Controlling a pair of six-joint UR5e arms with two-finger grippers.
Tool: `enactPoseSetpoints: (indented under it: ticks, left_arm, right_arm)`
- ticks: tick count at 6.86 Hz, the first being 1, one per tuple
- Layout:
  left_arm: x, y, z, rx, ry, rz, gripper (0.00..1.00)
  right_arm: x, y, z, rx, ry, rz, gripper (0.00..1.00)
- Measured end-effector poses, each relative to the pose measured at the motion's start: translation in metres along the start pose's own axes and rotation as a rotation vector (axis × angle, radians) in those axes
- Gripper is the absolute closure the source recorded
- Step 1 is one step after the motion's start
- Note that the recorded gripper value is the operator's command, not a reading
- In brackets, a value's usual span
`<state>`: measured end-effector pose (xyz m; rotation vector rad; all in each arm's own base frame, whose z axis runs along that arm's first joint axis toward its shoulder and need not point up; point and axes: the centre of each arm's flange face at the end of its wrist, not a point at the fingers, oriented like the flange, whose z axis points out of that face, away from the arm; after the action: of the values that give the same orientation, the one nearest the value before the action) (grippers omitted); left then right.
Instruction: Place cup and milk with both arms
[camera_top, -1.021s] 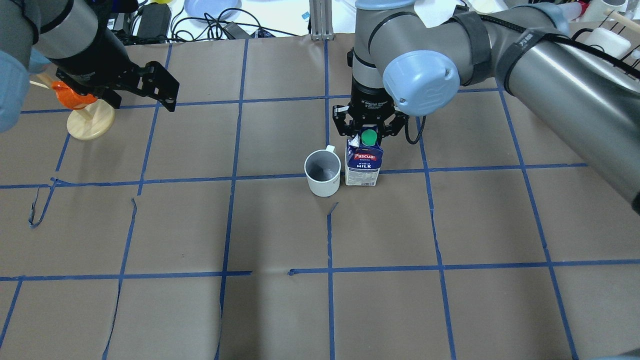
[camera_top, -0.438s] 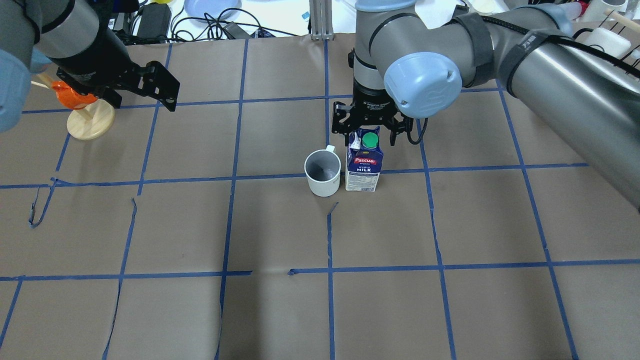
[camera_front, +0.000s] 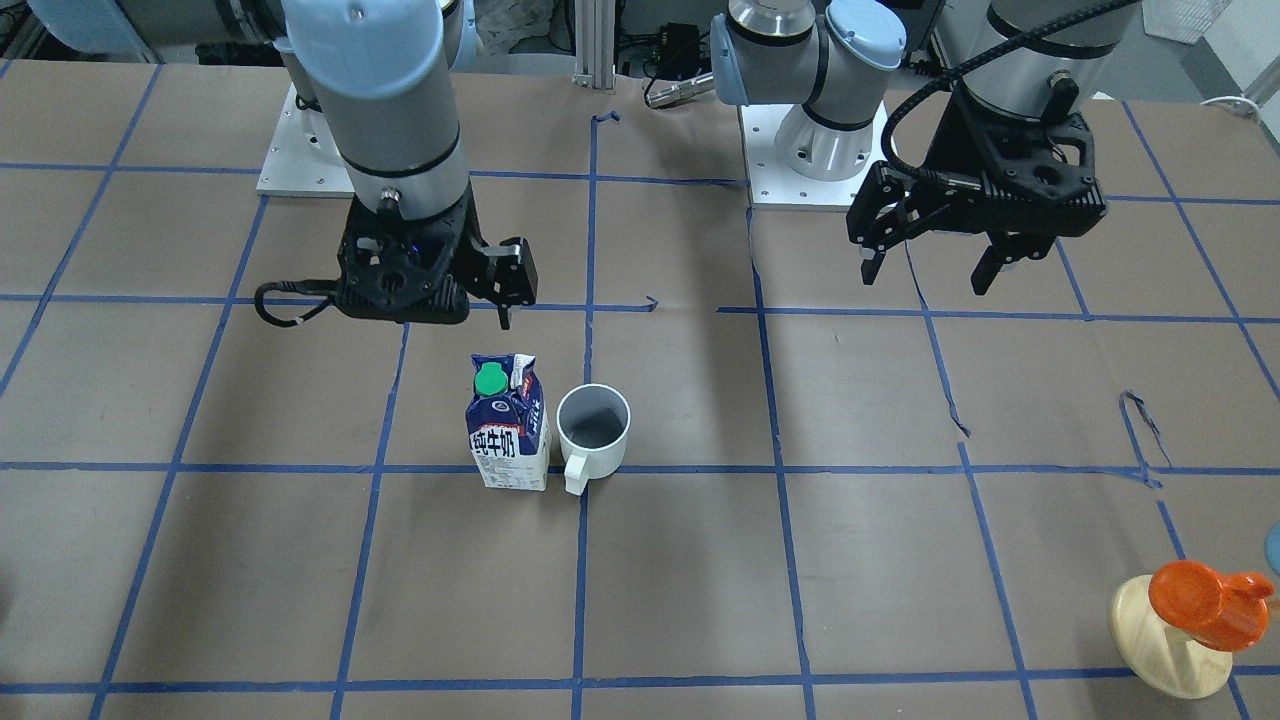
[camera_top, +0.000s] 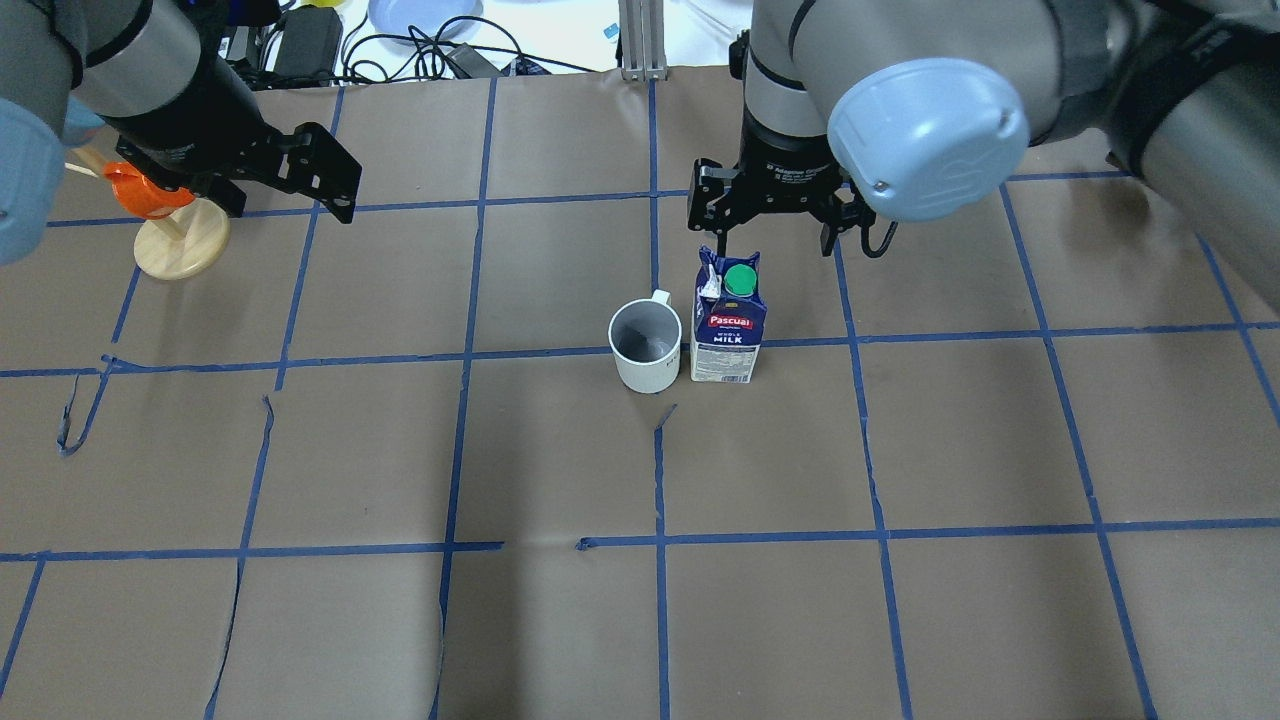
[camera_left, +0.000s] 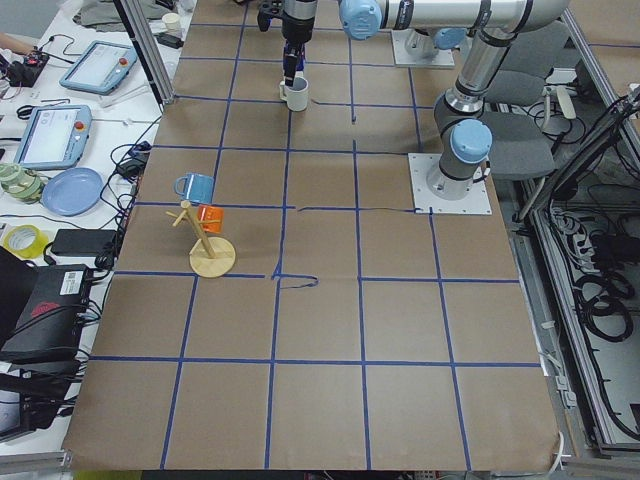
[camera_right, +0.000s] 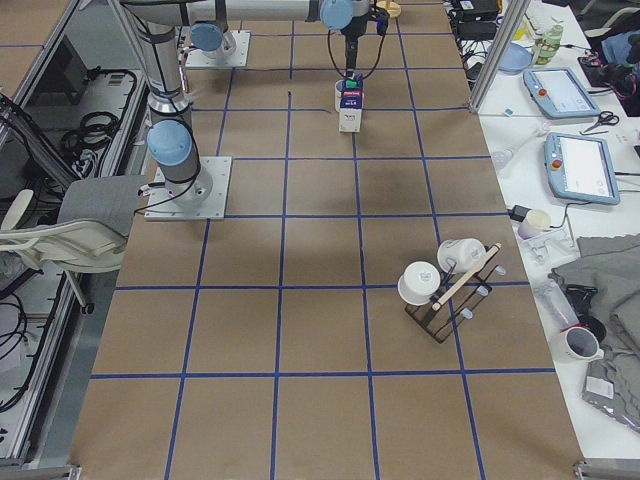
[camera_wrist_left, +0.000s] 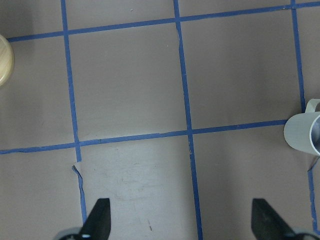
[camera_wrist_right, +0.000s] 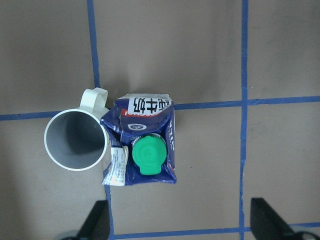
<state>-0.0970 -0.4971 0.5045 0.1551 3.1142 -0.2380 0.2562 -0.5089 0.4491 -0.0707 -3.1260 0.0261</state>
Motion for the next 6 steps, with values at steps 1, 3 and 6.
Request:
enactPoseSetpoints:
  ticks: [1, 3, 6]
  left_arm:
    - [0.0, 0.0, 0.0, 0.0, 0.0, -0.001, 0.0]
    - [-0.001, -0.001, 0.0, 0.001, 0.0, -0.002, 0.0]
    - [-0.001, -0.001, 0.0, 0.002, 0.001, -0.002, 0.0]
  right_arm:
    - [0.006, 0.015, -0.022, 0.018, 0.003, 0.002, 0.0]
    - [0.023, 0.029, -0.042, 0.001, 0.015, 0.018, 0.0]
    - [0.105, 0.003, -0.077, -0.043, 0.012, 0.1, 0.0]
